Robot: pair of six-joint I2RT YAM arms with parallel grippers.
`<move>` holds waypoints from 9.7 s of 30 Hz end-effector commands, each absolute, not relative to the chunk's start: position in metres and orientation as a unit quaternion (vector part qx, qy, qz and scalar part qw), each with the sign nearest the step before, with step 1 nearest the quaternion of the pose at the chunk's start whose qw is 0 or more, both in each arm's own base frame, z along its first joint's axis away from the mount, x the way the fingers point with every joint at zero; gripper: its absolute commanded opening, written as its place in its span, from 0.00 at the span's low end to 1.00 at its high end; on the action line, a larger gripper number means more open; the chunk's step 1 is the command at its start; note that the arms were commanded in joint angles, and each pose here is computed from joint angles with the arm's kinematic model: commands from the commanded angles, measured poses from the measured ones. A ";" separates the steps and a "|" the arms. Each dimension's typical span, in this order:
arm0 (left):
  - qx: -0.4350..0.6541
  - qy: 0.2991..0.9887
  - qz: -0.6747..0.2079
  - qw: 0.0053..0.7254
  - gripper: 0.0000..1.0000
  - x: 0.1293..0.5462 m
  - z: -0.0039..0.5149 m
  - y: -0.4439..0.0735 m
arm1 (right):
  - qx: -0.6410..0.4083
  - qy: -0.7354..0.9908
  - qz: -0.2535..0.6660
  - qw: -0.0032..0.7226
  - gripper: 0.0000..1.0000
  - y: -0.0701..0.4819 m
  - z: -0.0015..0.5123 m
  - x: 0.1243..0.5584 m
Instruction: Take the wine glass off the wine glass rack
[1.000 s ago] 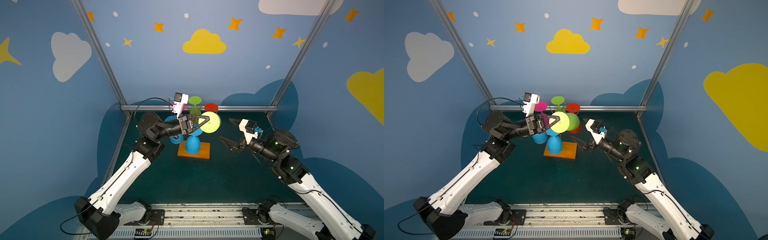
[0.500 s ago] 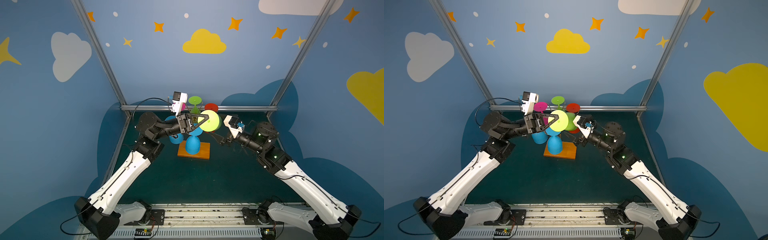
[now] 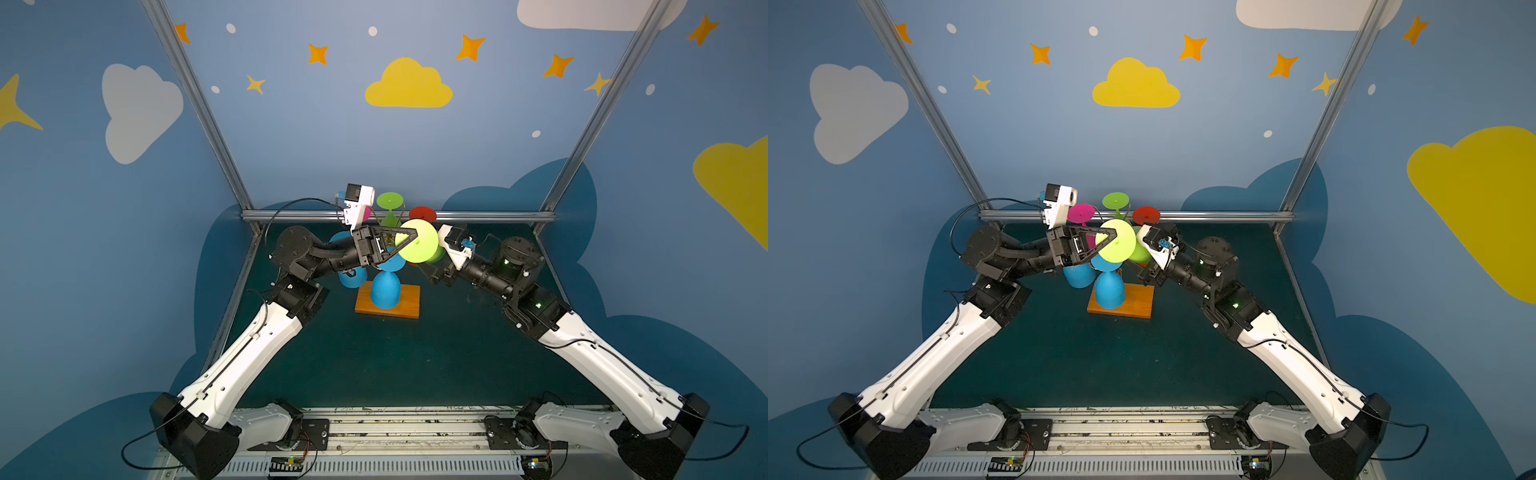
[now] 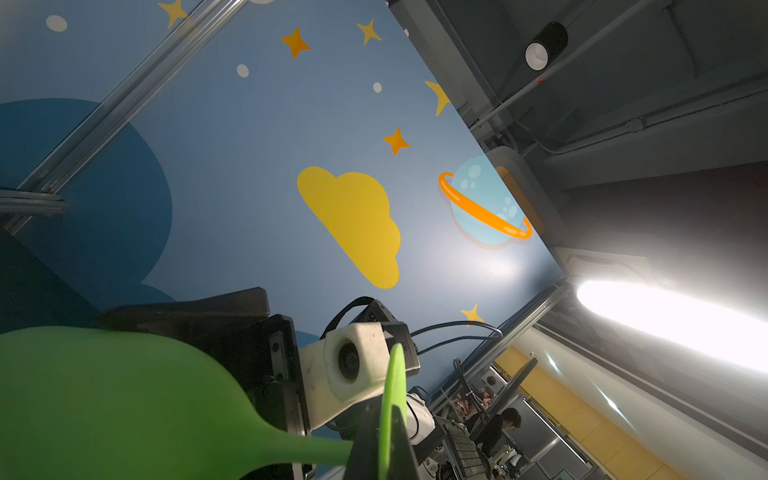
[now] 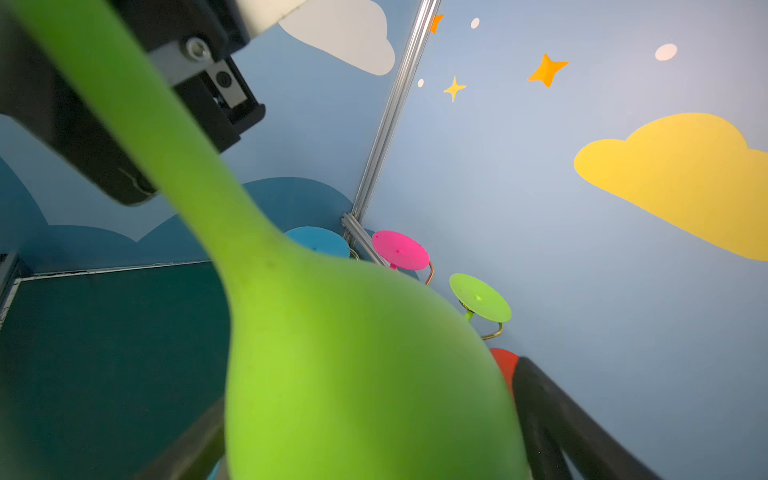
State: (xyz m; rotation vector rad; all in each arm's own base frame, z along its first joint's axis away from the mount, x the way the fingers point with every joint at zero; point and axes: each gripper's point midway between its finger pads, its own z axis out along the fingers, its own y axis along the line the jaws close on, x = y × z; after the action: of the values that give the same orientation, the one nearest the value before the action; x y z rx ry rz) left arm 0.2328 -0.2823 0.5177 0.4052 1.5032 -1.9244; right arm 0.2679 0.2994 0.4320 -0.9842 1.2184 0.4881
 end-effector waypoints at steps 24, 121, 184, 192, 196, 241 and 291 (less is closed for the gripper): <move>0.150 0.577 -0.584 0.551 0.85 0.247 0.509 -0.230 | -0.361 0.674 0.225 0.604 0.47 0.247 0.432 0.240; 0.213 0.606 -0.301 0.706 0.03 0.308 0.456 -0.200 | -0.248 0.645 0.361 0.626 0.85 0.209 0.463 0.186; 0.179 0.589 -0.295 0.730 0.70 0.306 0.446 -0.164 | -0.244 0.657 0.418 0.578 0.00 0.256 0.503 0.232; 0.121 0.591 -0.228 0.764 0.86 0.311 0.447 -0.120 | -0.189 0.705 0.269 0.629 0.00 0.166 0.504 0.212; 0.081 0.586 -0.176 0.787 0.90 0.313 0.439 -0.088 | -0.154 0.746 0.190 0.620 0.00 0.118 0.483 0.197; -0.027 0.605 -0.024 0.795 0.98 0.318 0.419 0.003 | -0.108 0.957 -0.018 0.269 0.00 0.096 0.255 0.476; -0.036 0.613 -0.021 0.789 0.99 0.322 0.414 0.007 | -0.094 0.967 0.062 0.228 0.32 0.121 0.209 0.509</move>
State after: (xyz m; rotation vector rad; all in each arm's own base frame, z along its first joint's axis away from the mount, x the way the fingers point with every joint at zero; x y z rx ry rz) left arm 0.3225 0.0034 0.4148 -0.0647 1.3247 -0.0556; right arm 0.5066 0.1221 0.1755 -0.3189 2.7380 0.0890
